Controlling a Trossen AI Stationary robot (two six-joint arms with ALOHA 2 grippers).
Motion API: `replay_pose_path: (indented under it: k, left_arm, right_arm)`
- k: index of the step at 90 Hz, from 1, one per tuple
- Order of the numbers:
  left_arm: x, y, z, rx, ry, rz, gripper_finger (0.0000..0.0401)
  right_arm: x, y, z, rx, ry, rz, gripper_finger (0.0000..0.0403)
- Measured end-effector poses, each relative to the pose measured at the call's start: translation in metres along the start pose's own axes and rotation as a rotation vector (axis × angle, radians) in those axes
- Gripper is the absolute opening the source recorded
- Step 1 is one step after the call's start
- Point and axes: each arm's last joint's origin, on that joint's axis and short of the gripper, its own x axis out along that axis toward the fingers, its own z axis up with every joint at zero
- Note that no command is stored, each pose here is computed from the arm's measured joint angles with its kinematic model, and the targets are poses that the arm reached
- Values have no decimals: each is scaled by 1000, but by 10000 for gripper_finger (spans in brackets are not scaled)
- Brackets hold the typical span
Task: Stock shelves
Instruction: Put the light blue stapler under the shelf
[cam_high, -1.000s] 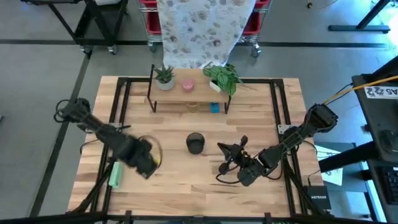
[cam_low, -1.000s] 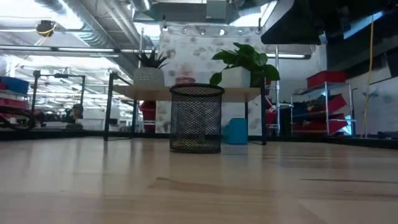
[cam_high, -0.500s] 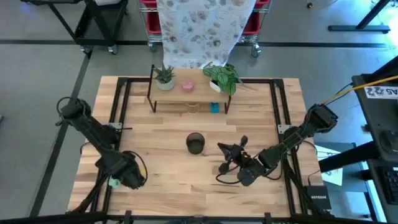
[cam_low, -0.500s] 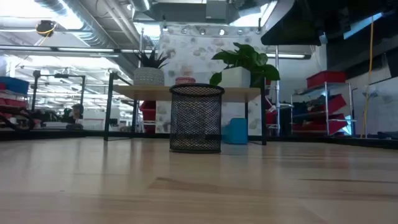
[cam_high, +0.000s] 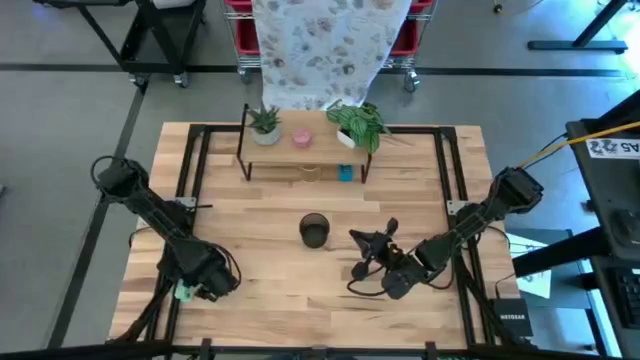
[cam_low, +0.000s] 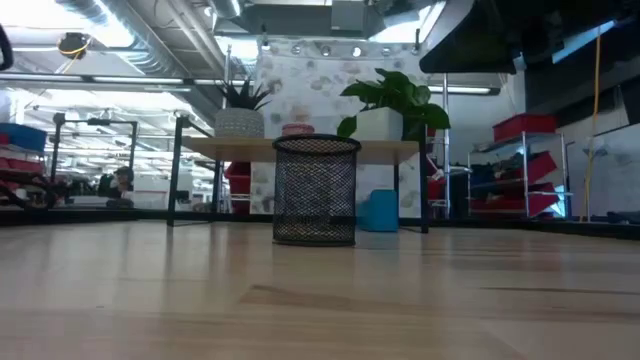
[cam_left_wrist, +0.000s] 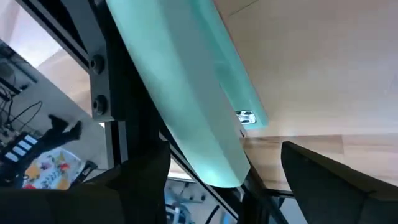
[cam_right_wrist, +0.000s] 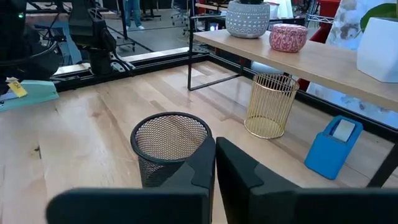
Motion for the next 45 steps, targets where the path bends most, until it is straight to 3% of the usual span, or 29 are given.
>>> replay_pose_path:
  k: [26,45]
  left_arm:
    - [-1,-12,-2,12,-27,-131,290]
    - [-1,-10,-1,-8,-51,-108,290]
  right_arm:
    - [0,0,0,0,6,7,0]
    - [0,0,0,1,6,6,0]
